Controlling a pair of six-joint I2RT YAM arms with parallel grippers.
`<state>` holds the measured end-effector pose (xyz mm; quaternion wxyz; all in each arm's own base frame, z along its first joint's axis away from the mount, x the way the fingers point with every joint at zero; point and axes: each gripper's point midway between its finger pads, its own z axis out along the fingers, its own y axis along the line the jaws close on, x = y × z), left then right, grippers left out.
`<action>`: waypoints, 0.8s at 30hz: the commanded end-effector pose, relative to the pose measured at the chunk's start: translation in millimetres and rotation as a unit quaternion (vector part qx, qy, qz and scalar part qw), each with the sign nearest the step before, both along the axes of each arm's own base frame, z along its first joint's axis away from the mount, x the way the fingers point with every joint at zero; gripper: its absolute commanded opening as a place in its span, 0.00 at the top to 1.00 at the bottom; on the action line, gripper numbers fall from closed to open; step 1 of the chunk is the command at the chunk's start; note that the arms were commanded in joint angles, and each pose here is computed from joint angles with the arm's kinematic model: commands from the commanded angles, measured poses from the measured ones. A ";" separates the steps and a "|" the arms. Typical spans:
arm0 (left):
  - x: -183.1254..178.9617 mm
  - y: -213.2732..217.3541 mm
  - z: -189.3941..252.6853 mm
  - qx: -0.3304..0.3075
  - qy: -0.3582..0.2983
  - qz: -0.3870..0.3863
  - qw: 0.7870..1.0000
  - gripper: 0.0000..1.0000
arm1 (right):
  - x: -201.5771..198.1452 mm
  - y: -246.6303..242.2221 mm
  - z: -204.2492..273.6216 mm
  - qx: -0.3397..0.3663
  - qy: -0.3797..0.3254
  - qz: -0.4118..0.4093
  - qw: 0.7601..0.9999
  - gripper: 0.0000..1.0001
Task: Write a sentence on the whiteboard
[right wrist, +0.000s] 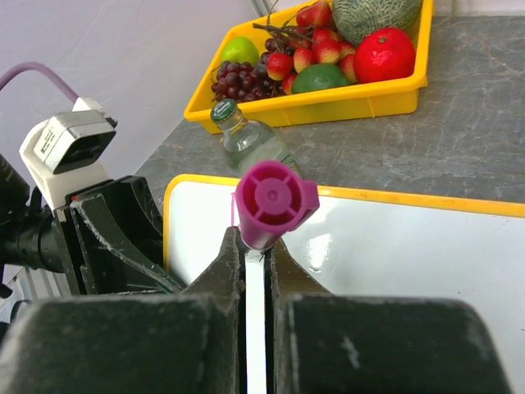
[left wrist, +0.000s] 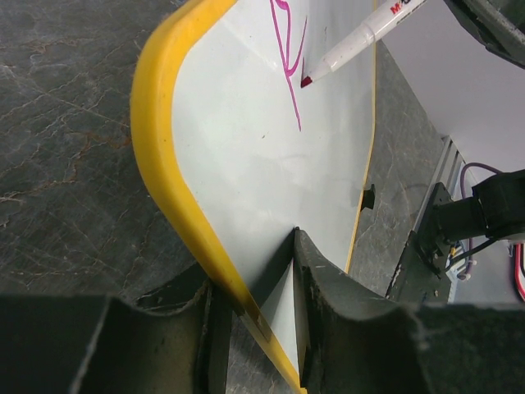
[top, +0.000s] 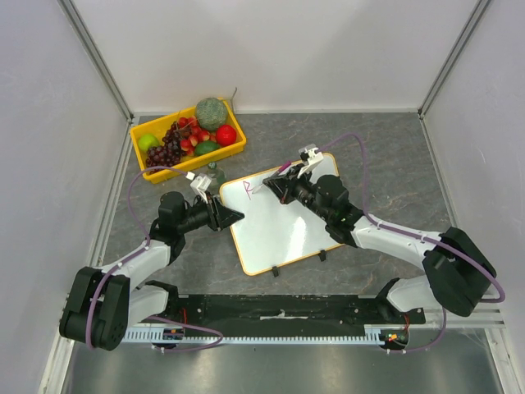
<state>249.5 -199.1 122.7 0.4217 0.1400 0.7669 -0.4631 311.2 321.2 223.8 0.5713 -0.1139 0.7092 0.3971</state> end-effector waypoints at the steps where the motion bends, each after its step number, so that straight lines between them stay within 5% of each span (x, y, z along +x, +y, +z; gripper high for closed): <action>1: -0.7 0.8 -9.2 0.024 -0.016 -0.010 1.000 0.98 | -0.9 6.4 -1.6 -0.008 0.002 0.016 1.000 1.00; 24: -1.2 0.3 -9.5 0.024 -0.015 -0.011 1.000 0.98 | 10.4 -15.1 5.4 -0.023 0.000 -0.048 0.999 1.00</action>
